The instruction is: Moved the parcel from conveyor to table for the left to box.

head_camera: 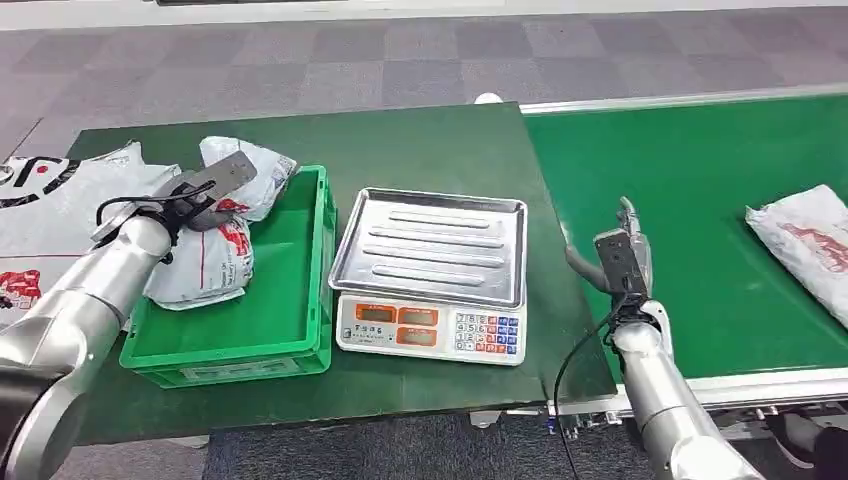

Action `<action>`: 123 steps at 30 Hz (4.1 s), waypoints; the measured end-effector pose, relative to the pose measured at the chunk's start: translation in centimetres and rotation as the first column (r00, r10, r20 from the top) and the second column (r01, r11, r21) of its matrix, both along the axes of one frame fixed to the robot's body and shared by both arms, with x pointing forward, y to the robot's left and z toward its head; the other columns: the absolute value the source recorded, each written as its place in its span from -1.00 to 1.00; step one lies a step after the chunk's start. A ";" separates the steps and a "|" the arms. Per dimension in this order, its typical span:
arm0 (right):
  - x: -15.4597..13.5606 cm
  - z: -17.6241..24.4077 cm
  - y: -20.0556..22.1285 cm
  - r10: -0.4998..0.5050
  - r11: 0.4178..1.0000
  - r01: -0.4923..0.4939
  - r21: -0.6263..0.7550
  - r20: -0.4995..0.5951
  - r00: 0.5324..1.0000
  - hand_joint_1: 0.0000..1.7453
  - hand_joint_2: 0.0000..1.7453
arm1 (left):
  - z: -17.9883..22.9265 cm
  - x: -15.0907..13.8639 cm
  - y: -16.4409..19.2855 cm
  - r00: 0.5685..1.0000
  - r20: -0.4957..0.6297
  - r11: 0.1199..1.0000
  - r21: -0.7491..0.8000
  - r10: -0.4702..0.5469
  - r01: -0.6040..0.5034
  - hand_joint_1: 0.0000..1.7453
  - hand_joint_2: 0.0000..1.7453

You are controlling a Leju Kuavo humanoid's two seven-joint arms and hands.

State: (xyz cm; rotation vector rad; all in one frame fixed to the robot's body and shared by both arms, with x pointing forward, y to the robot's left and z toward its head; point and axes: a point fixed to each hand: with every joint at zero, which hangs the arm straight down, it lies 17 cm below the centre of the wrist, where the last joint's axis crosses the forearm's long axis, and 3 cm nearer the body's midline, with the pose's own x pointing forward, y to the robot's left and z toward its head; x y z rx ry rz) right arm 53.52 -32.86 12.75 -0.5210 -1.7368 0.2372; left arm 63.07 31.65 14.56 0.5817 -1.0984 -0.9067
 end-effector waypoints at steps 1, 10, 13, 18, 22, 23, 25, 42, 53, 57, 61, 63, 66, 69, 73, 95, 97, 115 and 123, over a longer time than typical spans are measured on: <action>-0.2 -0.1 0.1 0.004 1.000 -0.004 -0.004 -0.001 1.000 -1.00 1.00 | -0.2 -0.1 -0.4 1.000 -0.003 1.000 -0.010 -0.021 0.021 -1.00 1.00; -1.0 0.4 -0.1 0.001 1.000 0.000 -0.025 0.011 1.000 -1.00 1.00 | -0.4 -1.5 -6.8 0.974 0.012 0.955 -0.192 -0.226 0.224 -1.00 1.00; -1.1 0.5 0.0 0.003 0.999 -0.003 -0.044 0.009 1.000 -1.00 1.00 | 0.5 -1.5 -8.8 0.961 0.062 0.938 -0.211 -0.269 0.276 -1.00 -1.00; -1.0 0.5 0.6 0.015 0.998 -0.014 -0.062 0.008 1.000 -1.00 1.00 | 2.2 -0.2 -9.8 0.958 0.159 0.965 -0.067 -0.239 0.252 -1.00 1.00; -1.0 0.5 1.0 0.016 0.998 -0.015 -0.065 0.009 1.000 -1.00 1.00 | 4.9 0.9 -10.5 0.938 0.284 0.978 -0.004 -0.199 0.208 -1.00 1.00; -1.0 0.5 1.1 0.015 0.998 -0.014 -0.065 0.009 1.000 -1.00 1.00 | 5.6 1.1 -10.6 0.928 0.321 0.980 0.007 -0.190 0.198 -1.00 1.00; -1.0 0.5 1.2 0.010 0.998 -0.010 -0.061 0.005 1.000 -1.00 1.00 | 7.3 1.3 -11.0 0.898 0.408 0.985 0.032 -0.168 0.170 -1.00 1.00; 1.5 3.3 4.8 0.064 0.998 -0.066 0.022 0.059 0.996 -1.00 1.00 | 9.5 -7.4 -27.3 0.866 0.473 0.379 -0.781 -0.163 0.497 -1.00 1.00; 2.3 3.2 7.9 0.104 0.992 -0.107 0.069 0.056 0.993 -1.00 1.00 | 9.2 -7.7 -30.2 0.918 0.396 0.284 -0.877 -0.033 0.389 -1.00 1.00; 2.5 3.6 9.5 0.131 0.982 -0.142 0.123 0.092 0.987 -1.00 1.00 | 8.5 -7.6 -30.6 0.947 0.314 0.199 -0.934 0.069 0.296 -1.00 1.00; 2.3 3.4 9.7 0.118 0.981 -0.131 0.141 0.102 0.988 -1.00 1.00 | 7.4 -8.3 -30.4 0.933 0.345 0.243 -0.918 0.099 0.314 -1.00 1.00; 2.2 3.1 9.8 0.110 0.984 -0.123 0.133 0.096 0.989 -1.00 1.00 | 6.8 -8.8 -31.0 0.929 0.362 0.271 -0.904 0.076 0.330 -1.00 1.00; 1.7 2.2 10.0 0.109 0.986 -0.118 0.119 0.082 0.991 -1.00 1.00 | 5.8 -9.8 -32.2 0.929 0.369 0.297 -0.890 0.024 0.346 -1.00 1.00; 1.1 2.0 10.4 0.116 0.986 -0.125 0.108 0.083 0.990 -1.00 1.00 | 4.9 -10.6 -33.0 0.929 0.371 0.319 -0.878 -0.014 0.356 -1.00 1.00; 0.7 1.7 10.9 0.133 0.984 -0.141 0.107 0.079 0.988 -1.00 1.00 | 4.4 -10.9 -33.4 0.929 0.368 0.325 -0.875 -0.033 0.358 -1.00 1.00; -0.1 1.7 12.0 0.189 0.966 -0.204 0.162 0.103 0.977 -1.00 1.00 | 3.7 -11.2 -33.4 0.930 0.366 0.331 -0.873 -0.042 0.359 -1.00 1.00; 0.0 2.0 12.0 0.186 0.965 -0.203 0.165 0.111 0.976 -1.00 1.00 | 3.7 -11.3 -33.3 0.925 0.377 0.342 -0.865 -0.039 0.367 -1.00 1.00; 0.1 2.2 12.5 0.188 0.961 -0.209 0.184 0.123 0.974 -1.00 1.00 | 2.9 -11.5 -33.0 0.927 0.373 0.357 -0.862 -0.036 0.360 -1.00 1.00; -0.4 2.3 12.3 0.174 0.964 -0.197 0.179 0.137 0.975 -1.00 1.00 | 2.8 -11.5 -33.1 0.928 0.371 0.366 -0.858 -0.041 0.359 -1.00 1.00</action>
